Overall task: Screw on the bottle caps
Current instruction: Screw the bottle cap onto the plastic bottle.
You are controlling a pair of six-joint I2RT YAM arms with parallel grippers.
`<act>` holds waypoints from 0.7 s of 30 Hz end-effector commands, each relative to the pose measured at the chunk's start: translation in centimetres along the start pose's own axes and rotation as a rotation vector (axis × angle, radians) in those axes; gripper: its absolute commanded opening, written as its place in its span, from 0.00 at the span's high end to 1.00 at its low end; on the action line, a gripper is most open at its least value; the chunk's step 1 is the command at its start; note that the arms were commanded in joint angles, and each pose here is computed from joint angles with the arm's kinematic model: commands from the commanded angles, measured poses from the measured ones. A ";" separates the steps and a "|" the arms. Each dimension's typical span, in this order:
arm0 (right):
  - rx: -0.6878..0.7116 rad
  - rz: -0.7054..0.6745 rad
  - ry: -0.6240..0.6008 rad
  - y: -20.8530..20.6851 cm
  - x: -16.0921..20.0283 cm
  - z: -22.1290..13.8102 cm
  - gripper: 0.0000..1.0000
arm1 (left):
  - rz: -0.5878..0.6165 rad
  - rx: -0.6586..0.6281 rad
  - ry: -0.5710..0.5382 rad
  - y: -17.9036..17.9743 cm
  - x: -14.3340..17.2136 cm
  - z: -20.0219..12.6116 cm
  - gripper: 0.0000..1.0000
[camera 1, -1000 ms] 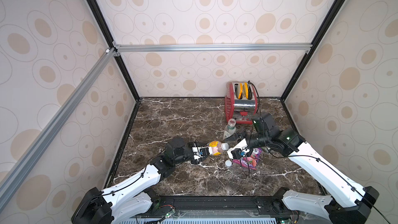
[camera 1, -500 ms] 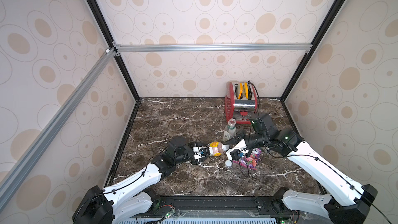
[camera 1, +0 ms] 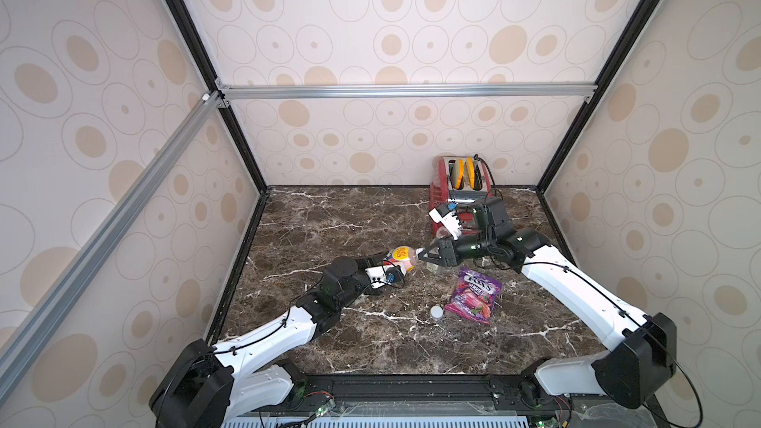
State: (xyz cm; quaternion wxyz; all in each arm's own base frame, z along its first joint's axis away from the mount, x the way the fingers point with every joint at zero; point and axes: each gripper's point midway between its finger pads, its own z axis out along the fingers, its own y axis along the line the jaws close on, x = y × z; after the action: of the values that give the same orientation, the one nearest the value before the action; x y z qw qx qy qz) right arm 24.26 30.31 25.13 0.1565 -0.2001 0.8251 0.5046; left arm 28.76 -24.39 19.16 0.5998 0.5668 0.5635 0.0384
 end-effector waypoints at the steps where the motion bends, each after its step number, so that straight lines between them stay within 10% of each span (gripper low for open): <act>1: -0.076 0.627 -0.065 -1.3 -1.6 0.7 0.98 | 0.110 -0.121 -0.139 2.5 -3.4 -1.0 0.62; 5: -0.026 0.358 -0.064 0.0 -2.5 -0.4 0.71 | 0.066 -0.095 -0.099 2.1 -2.4 -0.7 0.61; 10: 0.167 -0.405 -0.067 1.4 -2.8 -4.2 0.34 | -0.084 0.003 -0.125 1.5 -1.0 -0.1 0.61; 21: 0.287 -1.783 0.208 0.0 3.2 -4.7 0.42 | -0.127 0.300 -0.146 -1.7 -1.7 -0.3 0.61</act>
State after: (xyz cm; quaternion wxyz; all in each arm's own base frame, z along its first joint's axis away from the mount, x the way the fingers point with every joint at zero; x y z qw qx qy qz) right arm 21.12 26.36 28.35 0.4452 -0.6649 0.5700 0.1865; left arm 27.82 -25.11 18.65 0.5675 0.6011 0.5569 -0.0808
